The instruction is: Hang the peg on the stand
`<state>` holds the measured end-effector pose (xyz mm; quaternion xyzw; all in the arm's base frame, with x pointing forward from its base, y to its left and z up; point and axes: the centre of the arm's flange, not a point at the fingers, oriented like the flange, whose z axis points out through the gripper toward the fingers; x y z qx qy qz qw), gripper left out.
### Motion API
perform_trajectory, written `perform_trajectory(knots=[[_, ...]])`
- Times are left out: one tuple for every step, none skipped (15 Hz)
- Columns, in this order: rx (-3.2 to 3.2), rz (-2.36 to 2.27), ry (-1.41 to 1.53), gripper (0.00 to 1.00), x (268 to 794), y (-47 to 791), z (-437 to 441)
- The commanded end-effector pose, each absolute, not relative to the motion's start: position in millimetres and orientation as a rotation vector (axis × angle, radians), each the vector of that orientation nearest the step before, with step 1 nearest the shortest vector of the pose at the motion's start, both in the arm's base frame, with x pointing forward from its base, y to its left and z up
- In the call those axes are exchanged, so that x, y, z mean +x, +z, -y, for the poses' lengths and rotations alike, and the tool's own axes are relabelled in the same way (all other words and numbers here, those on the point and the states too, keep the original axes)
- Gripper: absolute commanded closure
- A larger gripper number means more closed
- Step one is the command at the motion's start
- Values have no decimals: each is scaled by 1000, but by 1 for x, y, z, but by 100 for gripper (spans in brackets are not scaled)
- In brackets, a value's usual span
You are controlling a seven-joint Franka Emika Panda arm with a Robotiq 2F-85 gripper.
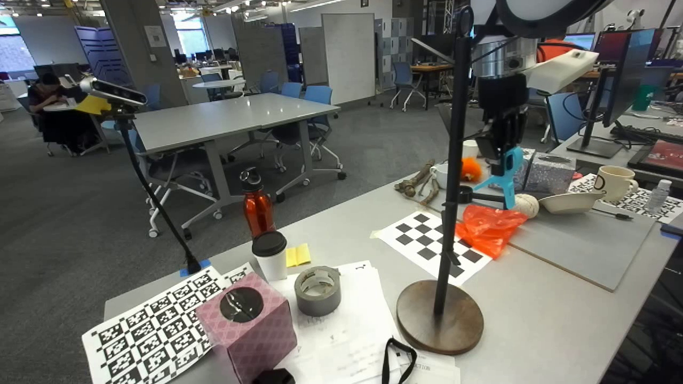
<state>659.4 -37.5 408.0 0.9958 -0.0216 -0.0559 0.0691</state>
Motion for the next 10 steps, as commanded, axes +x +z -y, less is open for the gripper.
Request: perform_trajectory(knots=[[3014, 56, -116, 94, 672, 409, 33], [3022, 54, -108, 94, 672, 409, 33], [3025, 54, -100, 94, 673, 410, 32], [3031, 57, -103, 94, 673, 410, 31], [3045, 52, -108, 94, 674, 409, 30], [3042, 49, -109, 94, 674, 409, 30], [3046, 44, -117, 94, 674, 409, 30], [3043, 40, -120, 94, 674, 409, 30], [3047, 36, -129, 94, 673, 409, 29], [3036, 35, -126, 94, 673, 409, 30]])
